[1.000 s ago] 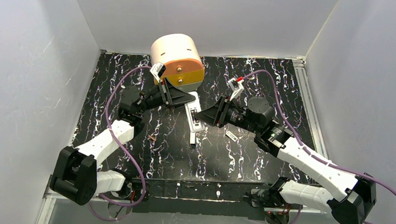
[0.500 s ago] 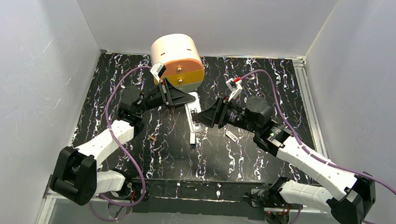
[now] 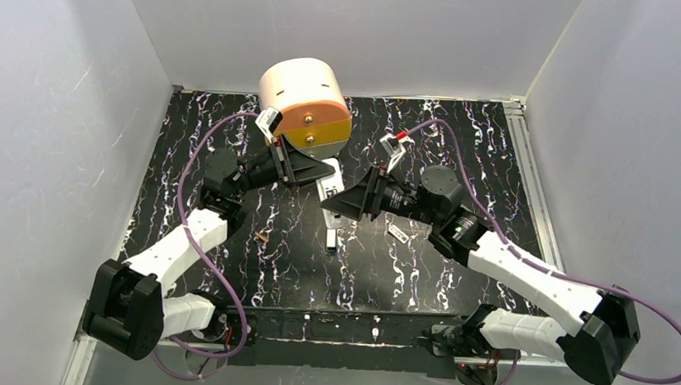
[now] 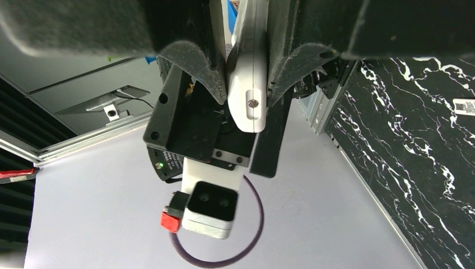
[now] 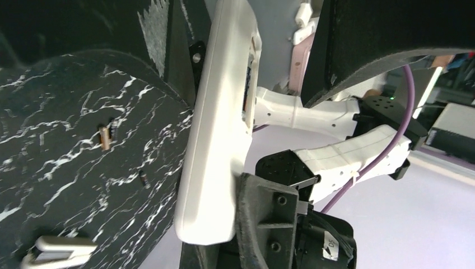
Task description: Load the batteries into the remote control
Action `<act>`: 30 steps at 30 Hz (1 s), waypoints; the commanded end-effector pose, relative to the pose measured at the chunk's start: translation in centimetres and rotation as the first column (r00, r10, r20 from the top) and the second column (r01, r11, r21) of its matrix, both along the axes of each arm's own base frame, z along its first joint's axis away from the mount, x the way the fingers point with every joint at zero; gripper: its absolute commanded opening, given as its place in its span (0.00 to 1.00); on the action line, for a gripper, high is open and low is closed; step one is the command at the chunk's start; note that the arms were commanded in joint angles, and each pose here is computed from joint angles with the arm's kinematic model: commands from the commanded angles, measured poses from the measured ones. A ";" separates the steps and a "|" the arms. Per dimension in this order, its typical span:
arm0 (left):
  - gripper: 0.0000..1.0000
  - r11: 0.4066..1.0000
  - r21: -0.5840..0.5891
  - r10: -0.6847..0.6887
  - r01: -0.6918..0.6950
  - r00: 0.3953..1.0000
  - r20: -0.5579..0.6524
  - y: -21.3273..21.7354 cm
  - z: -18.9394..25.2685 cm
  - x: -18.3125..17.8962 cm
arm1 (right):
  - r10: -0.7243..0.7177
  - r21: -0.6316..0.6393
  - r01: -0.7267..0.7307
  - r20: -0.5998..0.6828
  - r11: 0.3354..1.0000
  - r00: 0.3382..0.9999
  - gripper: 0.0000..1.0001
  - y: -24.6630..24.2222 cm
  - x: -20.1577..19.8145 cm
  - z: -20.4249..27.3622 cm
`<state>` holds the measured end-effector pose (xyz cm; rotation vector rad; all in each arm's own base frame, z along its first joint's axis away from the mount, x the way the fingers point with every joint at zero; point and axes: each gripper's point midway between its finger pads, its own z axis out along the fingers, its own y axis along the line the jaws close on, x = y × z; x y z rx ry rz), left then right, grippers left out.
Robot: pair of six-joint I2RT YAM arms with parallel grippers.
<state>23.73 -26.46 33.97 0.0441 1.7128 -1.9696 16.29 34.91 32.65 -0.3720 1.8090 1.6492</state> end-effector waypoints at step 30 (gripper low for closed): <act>0.19 0.963 0.179 -0.234 0.201 0.954 0.186 1.4 0.9 -6.1 | 0.414 -0.095 -0.407 0.067 0.908 0.908 0.17 2.2 -4.1 -2.2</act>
